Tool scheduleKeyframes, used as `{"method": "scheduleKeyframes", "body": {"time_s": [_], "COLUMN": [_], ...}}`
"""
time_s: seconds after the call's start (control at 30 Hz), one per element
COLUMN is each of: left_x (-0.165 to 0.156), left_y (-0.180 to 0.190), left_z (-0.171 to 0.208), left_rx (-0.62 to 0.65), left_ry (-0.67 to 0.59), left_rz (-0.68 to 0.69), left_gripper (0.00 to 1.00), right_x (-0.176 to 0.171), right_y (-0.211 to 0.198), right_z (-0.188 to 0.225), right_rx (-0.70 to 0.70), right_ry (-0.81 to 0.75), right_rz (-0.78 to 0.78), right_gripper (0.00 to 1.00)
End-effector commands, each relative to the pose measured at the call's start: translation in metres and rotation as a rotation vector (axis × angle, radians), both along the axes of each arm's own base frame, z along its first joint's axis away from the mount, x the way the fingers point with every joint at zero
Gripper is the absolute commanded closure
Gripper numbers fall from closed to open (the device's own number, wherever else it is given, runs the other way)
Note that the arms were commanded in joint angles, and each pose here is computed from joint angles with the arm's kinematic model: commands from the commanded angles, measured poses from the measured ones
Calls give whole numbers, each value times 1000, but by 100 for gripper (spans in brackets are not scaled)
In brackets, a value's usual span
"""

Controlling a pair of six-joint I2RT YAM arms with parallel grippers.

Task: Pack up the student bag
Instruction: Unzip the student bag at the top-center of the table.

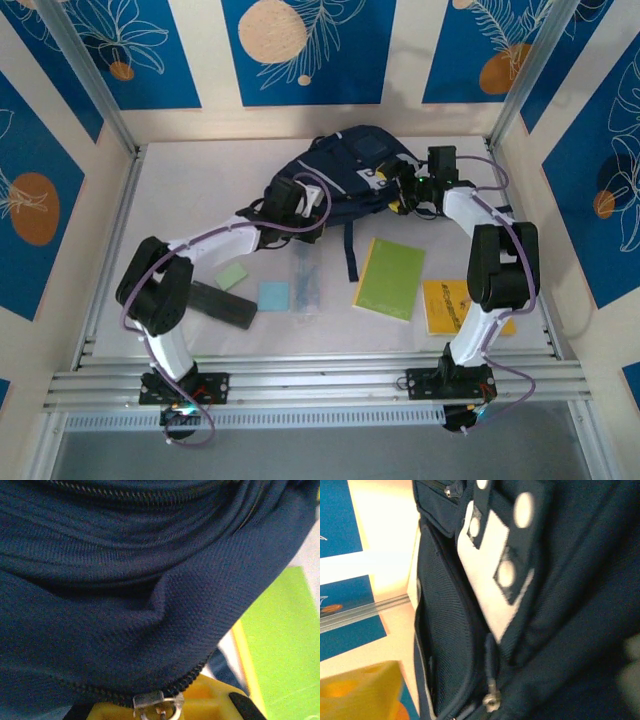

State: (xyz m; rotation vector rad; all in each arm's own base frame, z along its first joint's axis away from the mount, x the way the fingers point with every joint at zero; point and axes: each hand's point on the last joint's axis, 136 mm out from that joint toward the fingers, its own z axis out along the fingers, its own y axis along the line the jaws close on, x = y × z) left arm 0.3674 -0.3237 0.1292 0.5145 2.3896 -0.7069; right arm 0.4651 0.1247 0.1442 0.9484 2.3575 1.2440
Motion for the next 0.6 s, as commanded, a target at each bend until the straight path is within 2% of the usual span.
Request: {"method": "scheduleKeyframes", "body": {"time_s": [0.0, 0.17, 0.27, 0.47, 0.57], "left_x": [8, 13, 6, -19, -31], "left_y": [-30, -42, -44, -36, -25], "left_z": [33, 39, 38, 26, 16], "left_rx": [-140, -155, -162, -89, -29], "left_ry": [21, 54, 76, 137, 168], "left_rz": [-14, -5, -2, -4, -2], "left_gripper": [100, 100, 100, 100, 100], "right_x": [-36, -87, -98, -73, -53], "right_y": [6, 34, 57, 97, 99], "right_z": [11, 8, 2, -24, -45], "right_rx": [2, 66, 96, 142, 112], "right_ry": [-5, 32, 43, 31, 18], "right_rz": [65, 123, 126, 89, 34], "right_gripper": [4, 0, 0, 1, 7]}}
